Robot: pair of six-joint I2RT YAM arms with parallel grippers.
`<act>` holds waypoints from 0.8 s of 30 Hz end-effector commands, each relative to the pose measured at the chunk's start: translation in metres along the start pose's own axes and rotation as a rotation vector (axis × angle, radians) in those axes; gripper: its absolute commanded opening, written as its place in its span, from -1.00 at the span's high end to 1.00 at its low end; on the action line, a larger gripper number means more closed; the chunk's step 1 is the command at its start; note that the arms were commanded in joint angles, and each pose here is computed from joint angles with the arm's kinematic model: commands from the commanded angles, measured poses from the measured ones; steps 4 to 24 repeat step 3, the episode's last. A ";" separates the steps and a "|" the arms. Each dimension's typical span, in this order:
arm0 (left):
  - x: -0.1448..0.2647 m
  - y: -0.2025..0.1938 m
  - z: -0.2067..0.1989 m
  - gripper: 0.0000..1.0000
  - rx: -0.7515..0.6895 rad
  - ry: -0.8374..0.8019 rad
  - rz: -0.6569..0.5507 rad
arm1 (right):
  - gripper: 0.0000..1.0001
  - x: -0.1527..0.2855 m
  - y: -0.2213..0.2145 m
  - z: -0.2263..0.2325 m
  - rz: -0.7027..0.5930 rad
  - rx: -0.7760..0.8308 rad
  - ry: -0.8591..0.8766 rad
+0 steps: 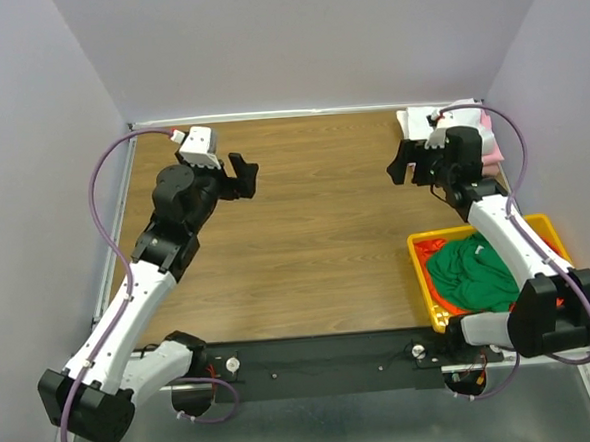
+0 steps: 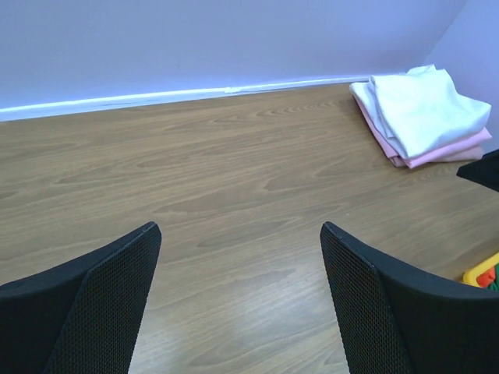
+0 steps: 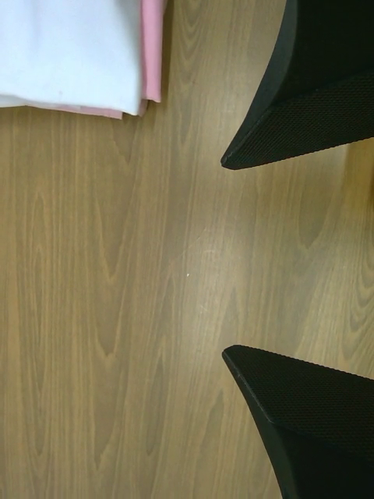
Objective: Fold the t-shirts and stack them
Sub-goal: Reset both grippers
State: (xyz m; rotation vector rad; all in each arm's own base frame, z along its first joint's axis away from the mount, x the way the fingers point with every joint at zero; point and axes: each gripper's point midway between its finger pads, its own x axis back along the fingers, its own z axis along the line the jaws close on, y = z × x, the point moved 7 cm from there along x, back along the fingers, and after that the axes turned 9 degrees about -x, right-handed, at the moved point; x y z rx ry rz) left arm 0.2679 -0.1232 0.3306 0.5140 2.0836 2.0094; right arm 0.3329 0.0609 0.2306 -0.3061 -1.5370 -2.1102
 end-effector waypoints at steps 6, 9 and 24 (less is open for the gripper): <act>0.002 0.001 0.008 -0.81 -0.014 0.059 -0.022 | -1.00 0.007 0.007 0.009 -0.054 -0.003 0.053; 0.002 0.001 0.008 -0.81 -0.014 0.059 -0.022 | -1.00 0.007 0.007 0.009 -0.054 -0.003 0.053; 0.002 0.001 0.008 -0.81 -0.014 0.059 -0.022 | -1.00 0.007 0.007 0.009 -0.054 -0.003 0.053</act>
